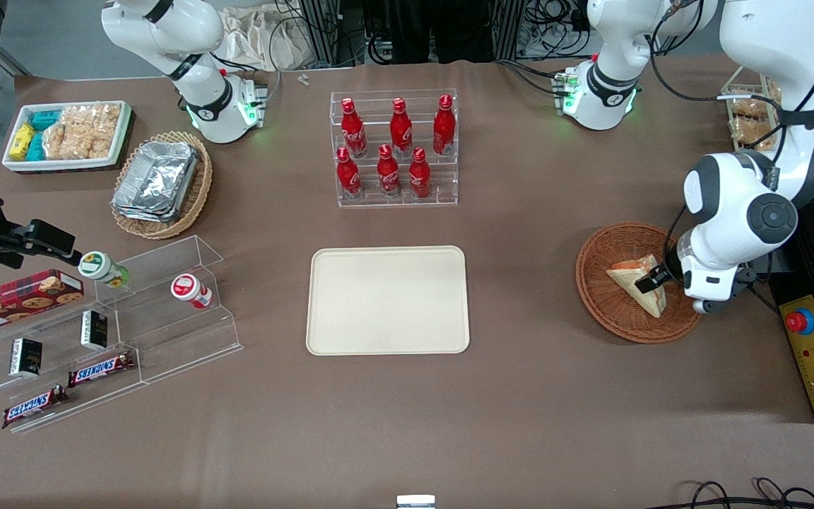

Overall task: Place sandwich from basket to tray
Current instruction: 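Lower the left gripper and close it on the wrapped sandwich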

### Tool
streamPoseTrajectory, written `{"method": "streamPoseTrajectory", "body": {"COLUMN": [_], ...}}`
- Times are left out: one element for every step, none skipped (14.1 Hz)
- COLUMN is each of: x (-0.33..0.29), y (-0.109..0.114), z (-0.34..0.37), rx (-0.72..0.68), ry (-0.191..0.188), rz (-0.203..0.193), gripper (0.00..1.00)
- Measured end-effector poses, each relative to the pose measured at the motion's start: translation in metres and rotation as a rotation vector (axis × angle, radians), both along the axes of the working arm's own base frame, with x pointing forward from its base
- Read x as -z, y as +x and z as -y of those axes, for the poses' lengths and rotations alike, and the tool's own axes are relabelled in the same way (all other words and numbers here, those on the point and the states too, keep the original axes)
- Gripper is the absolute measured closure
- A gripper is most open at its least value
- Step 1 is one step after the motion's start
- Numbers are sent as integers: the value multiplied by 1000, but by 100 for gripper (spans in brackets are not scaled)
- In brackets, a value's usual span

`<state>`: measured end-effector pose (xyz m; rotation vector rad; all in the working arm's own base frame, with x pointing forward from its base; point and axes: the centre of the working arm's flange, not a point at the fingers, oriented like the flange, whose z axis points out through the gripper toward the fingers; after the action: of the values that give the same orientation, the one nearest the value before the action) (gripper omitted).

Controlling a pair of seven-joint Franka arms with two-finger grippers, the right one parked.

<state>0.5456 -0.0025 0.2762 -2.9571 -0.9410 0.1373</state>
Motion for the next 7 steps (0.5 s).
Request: {"method": "streamPoseTrajectory", "body": {"x": [2, 5, 8, 12, 17, 22, 26], "y": [-1, -2, -3, -4, -4, -5, -5], "z": [0, 0, 0, 0, 0, 0, 0], "rx": [-2, -3, -4, -4, -5, -5, -5], "ry": [0, 0, 0, 0, 1, 3, 3], "rz": [-5, -10, -15, -23, -32, -39, -42], "gripper": [0, 0, 0, 0, 0, 0, 1]}}
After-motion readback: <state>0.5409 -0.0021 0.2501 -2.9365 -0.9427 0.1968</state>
